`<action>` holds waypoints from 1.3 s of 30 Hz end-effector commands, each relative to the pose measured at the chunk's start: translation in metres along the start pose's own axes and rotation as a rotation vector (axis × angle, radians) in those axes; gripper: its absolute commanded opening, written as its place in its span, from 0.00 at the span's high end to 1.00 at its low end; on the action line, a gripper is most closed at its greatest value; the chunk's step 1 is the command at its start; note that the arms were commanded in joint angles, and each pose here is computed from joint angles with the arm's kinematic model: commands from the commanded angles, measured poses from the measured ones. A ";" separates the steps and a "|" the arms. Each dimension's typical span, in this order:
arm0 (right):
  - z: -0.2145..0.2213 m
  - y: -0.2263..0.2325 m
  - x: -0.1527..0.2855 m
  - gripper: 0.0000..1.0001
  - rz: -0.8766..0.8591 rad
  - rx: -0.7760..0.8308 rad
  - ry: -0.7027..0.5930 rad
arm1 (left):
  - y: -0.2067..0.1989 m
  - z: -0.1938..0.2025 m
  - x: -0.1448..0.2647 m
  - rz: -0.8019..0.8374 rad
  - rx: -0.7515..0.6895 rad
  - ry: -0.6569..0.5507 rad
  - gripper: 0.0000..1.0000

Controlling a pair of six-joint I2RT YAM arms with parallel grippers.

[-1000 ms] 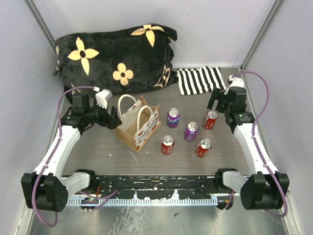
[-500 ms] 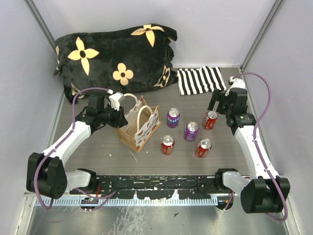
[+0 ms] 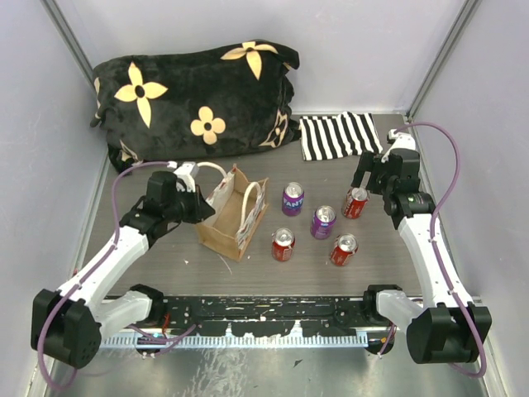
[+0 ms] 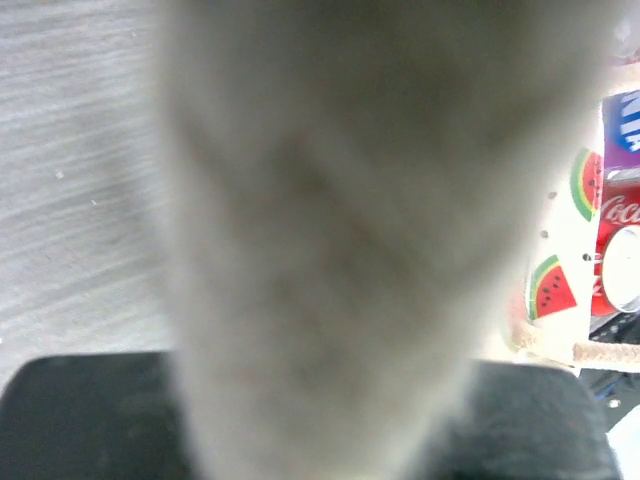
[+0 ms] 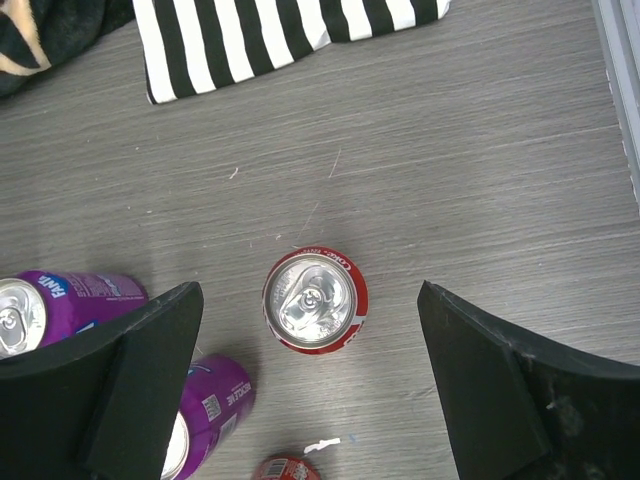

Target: Place the beverage into the canvas bag

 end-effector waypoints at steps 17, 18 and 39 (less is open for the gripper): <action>-0.014 0.008 0.032 0.08 -0.048 0.008 -0.048 | -0.001 0.018 0.008 -0.388 0.635 -0.003 1.00; -0.013 0.008 0.032 0.08 -0.047 0.009 -0.045 | -0.002 0.016 0.009 -0.397 0.656 -0.002 1.00; -0.014 0.015 0.029 0.12 -0.085 0.015 -0.010 | -0.033 0.000 0.005 -0.399 0.774 0.026 1.00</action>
Point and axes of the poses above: each gripper's point midway between its finger pads, its own x axis back along the fingers, its own y axis along the line the jaws close on, z = x × y, the point moved 3 cm from there along x, back along the fingers, and after that the axes turned 9 degrees about -x, right-handed, at the moved point
